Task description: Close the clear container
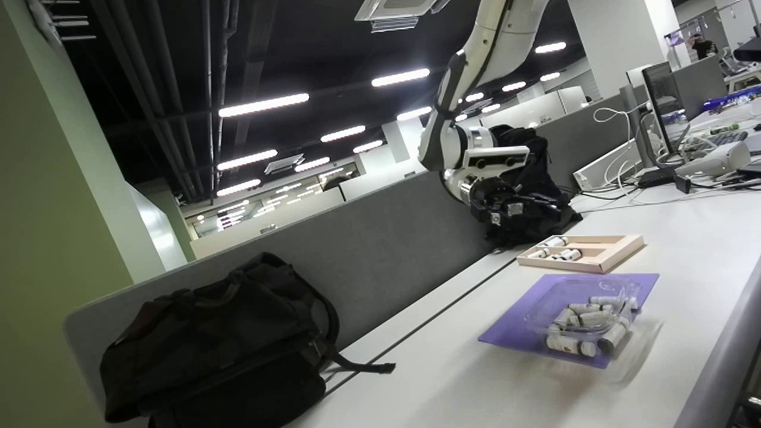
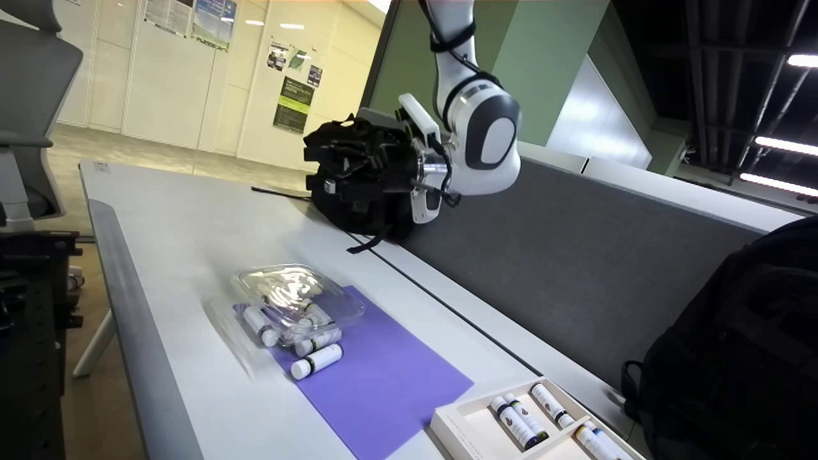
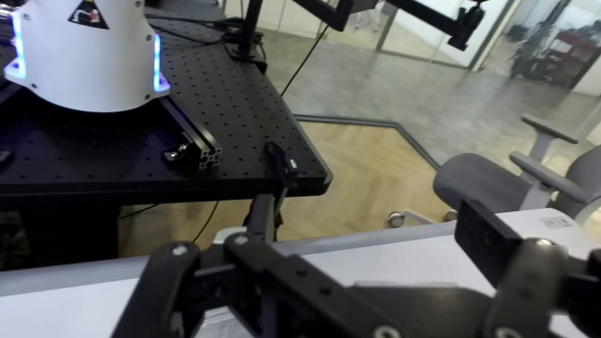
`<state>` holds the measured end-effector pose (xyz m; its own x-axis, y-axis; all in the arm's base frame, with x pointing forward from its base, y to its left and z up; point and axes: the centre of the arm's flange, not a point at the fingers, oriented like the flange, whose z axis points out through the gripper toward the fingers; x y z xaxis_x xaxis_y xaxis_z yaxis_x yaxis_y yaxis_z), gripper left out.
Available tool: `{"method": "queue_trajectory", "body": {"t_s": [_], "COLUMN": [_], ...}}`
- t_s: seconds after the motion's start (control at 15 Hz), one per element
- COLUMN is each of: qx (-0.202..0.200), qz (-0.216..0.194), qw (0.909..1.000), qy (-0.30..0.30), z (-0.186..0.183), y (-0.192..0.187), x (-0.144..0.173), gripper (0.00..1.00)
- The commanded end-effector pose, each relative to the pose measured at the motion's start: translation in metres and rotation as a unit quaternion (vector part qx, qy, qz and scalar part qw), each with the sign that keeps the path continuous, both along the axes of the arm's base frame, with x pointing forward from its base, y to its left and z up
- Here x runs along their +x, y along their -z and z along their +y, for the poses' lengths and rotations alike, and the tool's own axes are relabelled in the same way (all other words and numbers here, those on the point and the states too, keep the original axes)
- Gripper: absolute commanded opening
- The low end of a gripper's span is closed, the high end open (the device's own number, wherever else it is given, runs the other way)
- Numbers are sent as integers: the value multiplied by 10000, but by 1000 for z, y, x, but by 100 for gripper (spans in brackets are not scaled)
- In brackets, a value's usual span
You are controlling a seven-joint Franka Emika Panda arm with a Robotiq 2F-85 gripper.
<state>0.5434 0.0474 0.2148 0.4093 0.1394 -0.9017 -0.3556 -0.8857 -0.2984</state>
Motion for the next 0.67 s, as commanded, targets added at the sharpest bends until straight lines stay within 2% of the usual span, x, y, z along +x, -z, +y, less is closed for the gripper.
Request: {"method": "queue_trajectory", "body": {"t_s": [0.0, 0.27, 0.4, 0.6], "qx": [-653, -1349, -1666, -2120], "qz": [-535, -986, -1203, -1417], "qw": [9948, 9754, 9609, 9334], "qy": [-571, -1439, -1857, -2526], "z": [7, 11, 14, 22], "y": [-29, -48, -59, -71], "x": [-22, -19, -18, -15], "gripper": [100, 100, 100, 100]}}
